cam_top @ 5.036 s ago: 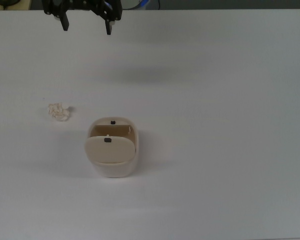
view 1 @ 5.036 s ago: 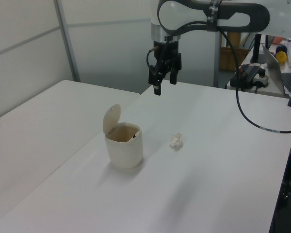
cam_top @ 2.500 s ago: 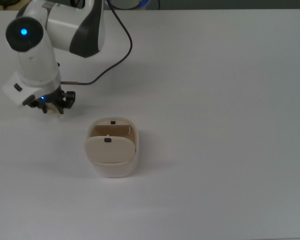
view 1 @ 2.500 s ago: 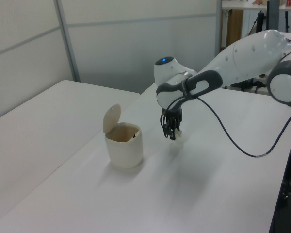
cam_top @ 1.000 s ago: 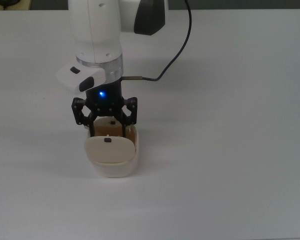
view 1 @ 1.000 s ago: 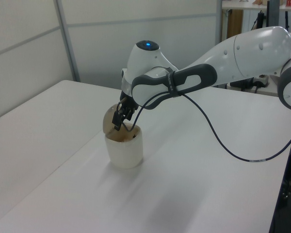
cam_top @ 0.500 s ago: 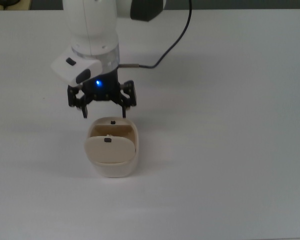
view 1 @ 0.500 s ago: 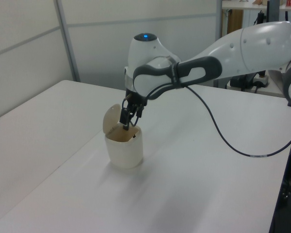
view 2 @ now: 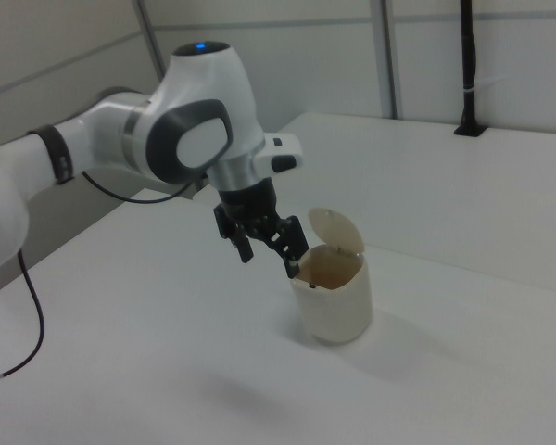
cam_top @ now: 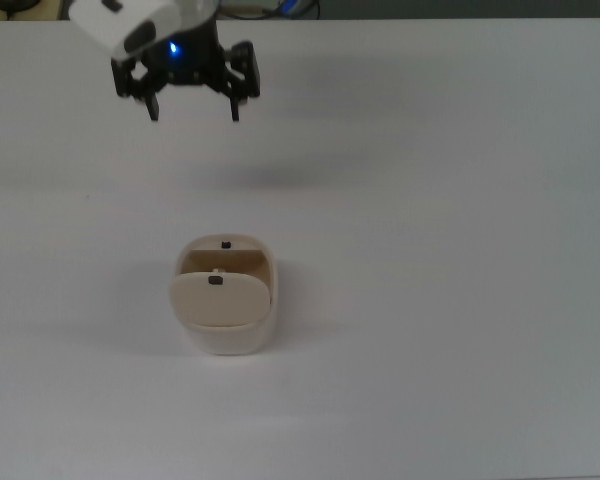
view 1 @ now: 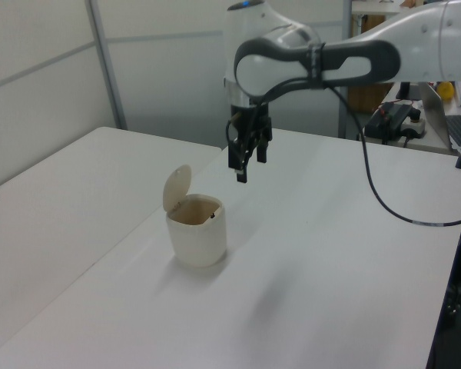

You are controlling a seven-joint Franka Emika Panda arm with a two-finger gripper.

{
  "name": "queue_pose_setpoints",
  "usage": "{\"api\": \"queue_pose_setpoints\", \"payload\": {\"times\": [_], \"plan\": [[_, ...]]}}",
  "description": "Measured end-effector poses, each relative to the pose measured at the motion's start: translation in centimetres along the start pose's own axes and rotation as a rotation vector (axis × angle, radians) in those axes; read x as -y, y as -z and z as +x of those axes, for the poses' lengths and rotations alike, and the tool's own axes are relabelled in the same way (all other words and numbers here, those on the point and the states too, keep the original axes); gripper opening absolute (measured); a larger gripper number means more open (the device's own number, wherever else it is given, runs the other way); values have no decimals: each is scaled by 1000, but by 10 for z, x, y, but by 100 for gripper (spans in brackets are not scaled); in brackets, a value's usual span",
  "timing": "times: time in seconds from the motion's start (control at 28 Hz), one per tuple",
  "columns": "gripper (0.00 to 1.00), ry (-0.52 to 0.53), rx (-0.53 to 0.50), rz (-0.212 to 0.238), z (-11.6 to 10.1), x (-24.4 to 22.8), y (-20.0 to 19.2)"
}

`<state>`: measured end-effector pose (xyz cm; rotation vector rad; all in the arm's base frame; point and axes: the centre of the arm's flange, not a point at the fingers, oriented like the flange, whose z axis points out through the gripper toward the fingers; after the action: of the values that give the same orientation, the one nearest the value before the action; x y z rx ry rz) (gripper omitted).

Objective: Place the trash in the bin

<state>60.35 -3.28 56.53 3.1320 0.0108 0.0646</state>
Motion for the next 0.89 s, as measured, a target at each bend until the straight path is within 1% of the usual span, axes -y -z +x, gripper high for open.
{"api": "queue_pose_setpoints", "payload": {"times": [0.11, 0.32, 0.5, 0.89], "plan": [[100, -4, 10, 6, -16, -1, 22], [100, -21, 34, 6, -36, -2, 45], [100, -18, 50, 8, -42, 0, 50], [100, -16, 56, 6, -42, 1, 47]]}}
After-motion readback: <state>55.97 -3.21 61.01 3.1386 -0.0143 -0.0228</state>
